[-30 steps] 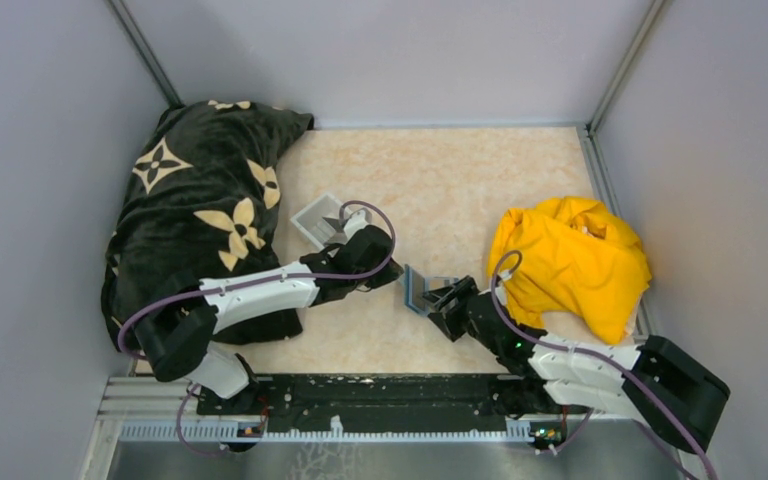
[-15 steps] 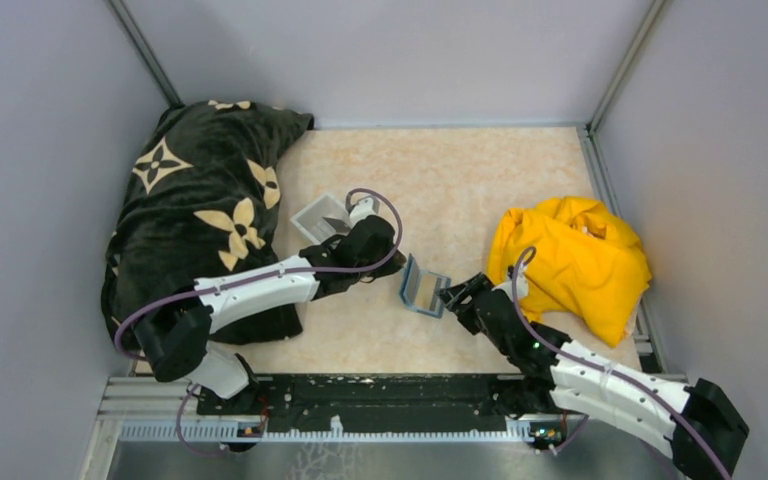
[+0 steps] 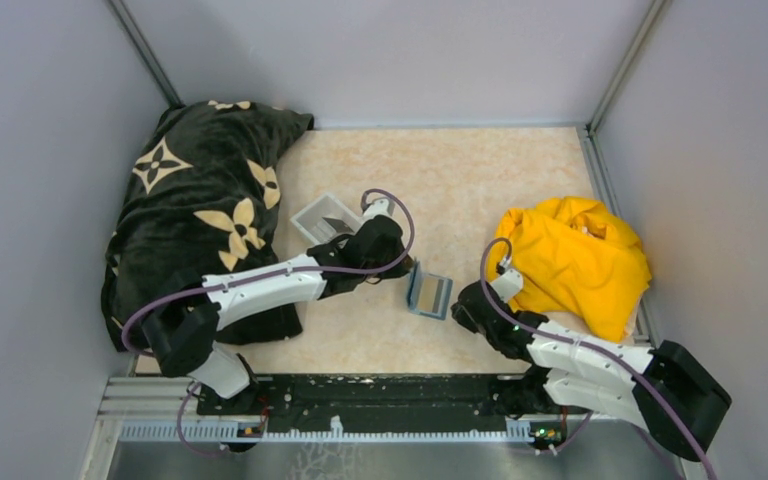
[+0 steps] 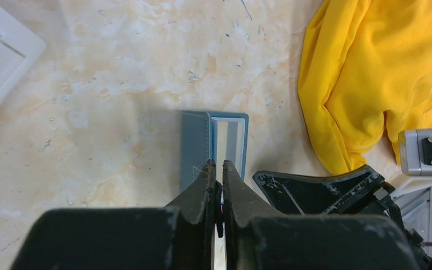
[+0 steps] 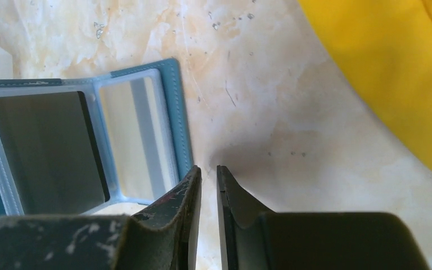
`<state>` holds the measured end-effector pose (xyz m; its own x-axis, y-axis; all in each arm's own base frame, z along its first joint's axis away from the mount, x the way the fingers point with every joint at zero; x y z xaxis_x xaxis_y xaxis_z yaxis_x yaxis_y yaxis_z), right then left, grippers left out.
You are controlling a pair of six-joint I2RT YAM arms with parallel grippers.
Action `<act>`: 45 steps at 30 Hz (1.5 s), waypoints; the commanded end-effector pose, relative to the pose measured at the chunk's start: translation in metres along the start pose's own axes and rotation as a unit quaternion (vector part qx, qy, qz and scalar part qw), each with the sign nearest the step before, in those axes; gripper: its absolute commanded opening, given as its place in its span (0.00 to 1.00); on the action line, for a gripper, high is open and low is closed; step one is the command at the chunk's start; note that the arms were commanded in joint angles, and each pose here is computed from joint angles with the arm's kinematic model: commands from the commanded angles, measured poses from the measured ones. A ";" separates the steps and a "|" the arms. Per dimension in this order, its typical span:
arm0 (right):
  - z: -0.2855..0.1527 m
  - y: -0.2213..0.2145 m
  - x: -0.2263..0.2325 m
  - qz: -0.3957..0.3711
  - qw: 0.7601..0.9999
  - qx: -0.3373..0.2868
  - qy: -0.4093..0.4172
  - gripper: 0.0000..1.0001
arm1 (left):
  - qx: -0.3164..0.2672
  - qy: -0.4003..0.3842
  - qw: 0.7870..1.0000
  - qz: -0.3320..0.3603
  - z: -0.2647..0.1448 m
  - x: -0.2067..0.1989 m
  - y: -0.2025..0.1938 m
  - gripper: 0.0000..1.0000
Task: Put the credit cards into the card holder
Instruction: Close the card holder at the center of the board.
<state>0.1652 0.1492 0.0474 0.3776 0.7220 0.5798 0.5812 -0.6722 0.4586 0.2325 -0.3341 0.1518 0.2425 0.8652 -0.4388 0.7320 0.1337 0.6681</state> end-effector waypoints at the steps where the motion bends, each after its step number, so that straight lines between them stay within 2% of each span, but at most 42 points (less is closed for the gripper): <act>1: 0.004 0.006 0.016 -0.017 1.000 0.001 0.014 0.16 | -0.001 -0.033 0.999 0.020 0.003 -0.023 0.004 0.01; 14: 0.015 -0.004 0.009 -0.017 0.999 0.030 0.010 0.15 | 0.029 -0.054 0.997 0.043 0.021 -0.051 -0.018 0.03; 17: 0.015 -0.004 0.008 -0.017 0.999 0.031 0.010 0.16 | 0.039 -0.060 0.996 0.049 0.024 -0.056 -0.024 0.11; 23: 0.017 -0.006 0.005 -0.014 0.999 0.035 0.009 0.16 | 0.064 -0.074 0.994 0.054 0.033 -0.063 -0.039 0.37; 32: 0.016 -0.006 -0.002 -0.009 0.999 0.036 0.006 0.16 | 0.077 -0.085 0.992 0.044 0.036 -0.062 -0.051 0.61; 37: 0.016 -0.007 -0.002 -0.010 0.999 0.039 0.007 0.17 | 0.084 -0.090 0.992 0.031 0.033 -0.060 -0.057 0.69; 45: 0.015 -0.008 -0.007 -0.008 0.999 0.041 0.001 0.17 | 0.086 -0.110 0.990 -0.007 0.028 -0.055 -0.068 0.74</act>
<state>0.1813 0.1643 0.0460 0.3359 0.6981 0.6323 0.6167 -0.6704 0.4126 0.1954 -0.4008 0.1020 0.3579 0.7825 -0.5095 0.8206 -0.0033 0.5715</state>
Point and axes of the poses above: each gripper's point midway between its finger pads, its own z axis out along the fingers, its own x axis along the line the jaws close on, y = z × x, the point moved 4 cm from there along -z, back along the fingers, and after that the axes turned 6 degrees about z, right-handed, at the moved point
